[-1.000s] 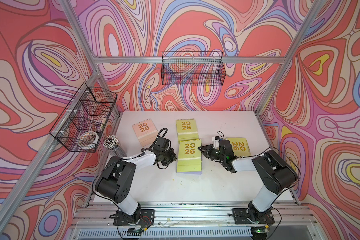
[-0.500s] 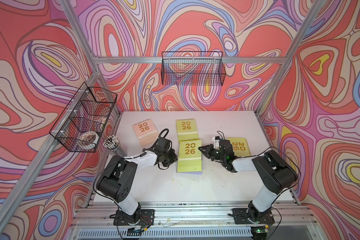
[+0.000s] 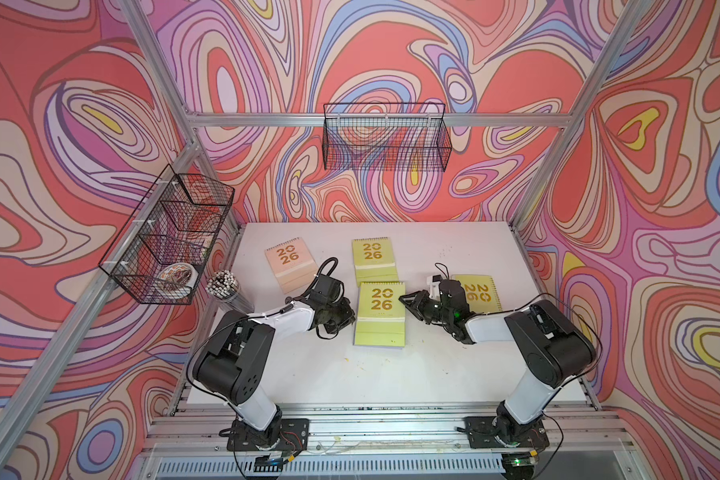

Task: Stack the calendars
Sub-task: Place the calendar at the calendar.

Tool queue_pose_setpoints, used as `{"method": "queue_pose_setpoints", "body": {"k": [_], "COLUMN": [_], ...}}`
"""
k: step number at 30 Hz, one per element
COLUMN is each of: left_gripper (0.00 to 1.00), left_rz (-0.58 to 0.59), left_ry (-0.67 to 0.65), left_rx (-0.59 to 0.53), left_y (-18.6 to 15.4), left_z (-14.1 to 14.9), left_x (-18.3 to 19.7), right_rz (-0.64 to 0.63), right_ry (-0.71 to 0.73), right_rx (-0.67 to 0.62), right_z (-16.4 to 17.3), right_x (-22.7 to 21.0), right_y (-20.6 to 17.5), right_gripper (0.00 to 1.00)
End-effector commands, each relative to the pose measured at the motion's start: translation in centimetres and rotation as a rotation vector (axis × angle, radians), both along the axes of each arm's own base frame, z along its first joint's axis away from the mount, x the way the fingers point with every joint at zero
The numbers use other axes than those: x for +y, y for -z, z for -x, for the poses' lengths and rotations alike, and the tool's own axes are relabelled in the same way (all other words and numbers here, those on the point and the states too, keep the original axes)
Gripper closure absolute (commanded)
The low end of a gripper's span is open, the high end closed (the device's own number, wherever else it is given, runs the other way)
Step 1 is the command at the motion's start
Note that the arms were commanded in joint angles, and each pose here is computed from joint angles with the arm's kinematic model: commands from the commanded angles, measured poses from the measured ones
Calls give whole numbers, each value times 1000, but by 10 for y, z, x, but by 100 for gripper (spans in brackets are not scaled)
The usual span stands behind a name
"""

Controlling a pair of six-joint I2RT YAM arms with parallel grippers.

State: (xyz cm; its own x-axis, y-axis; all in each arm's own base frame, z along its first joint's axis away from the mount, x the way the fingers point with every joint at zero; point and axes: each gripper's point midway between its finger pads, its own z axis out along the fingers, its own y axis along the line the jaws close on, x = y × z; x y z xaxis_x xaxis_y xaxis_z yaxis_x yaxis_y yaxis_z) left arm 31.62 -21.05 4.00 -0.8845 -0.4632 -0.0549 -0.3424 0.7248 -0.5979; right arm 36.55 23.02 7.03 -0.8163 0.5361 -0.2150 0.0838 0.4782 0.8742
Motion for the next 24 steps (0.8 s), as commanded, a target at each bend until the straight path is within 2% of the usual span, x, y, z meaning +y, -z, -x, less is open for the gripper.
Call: {"method": "queue_pose_setpoints", "body": {"k": [1, 17, 24], "left_gripper": [100, 100, 100], "left_rz": [0, -61, -78], "left_ry": [-14, -3, 13], "left_rx": [8, -23, -55], "left_y": [2, -12, -28], "left_z": [1, 0, -1], "left_x": [0, 9, 11], "right_rz": [11, 85, 209], "right_ry": [-4, 27, 92], "right_rx": [-10, 6, 12], "right_z": [-4, -3, -1], "right_x": [-1, -13, -41], "right_y": [1, -4, -22], "right_gripper": [65, 27, 21]}}
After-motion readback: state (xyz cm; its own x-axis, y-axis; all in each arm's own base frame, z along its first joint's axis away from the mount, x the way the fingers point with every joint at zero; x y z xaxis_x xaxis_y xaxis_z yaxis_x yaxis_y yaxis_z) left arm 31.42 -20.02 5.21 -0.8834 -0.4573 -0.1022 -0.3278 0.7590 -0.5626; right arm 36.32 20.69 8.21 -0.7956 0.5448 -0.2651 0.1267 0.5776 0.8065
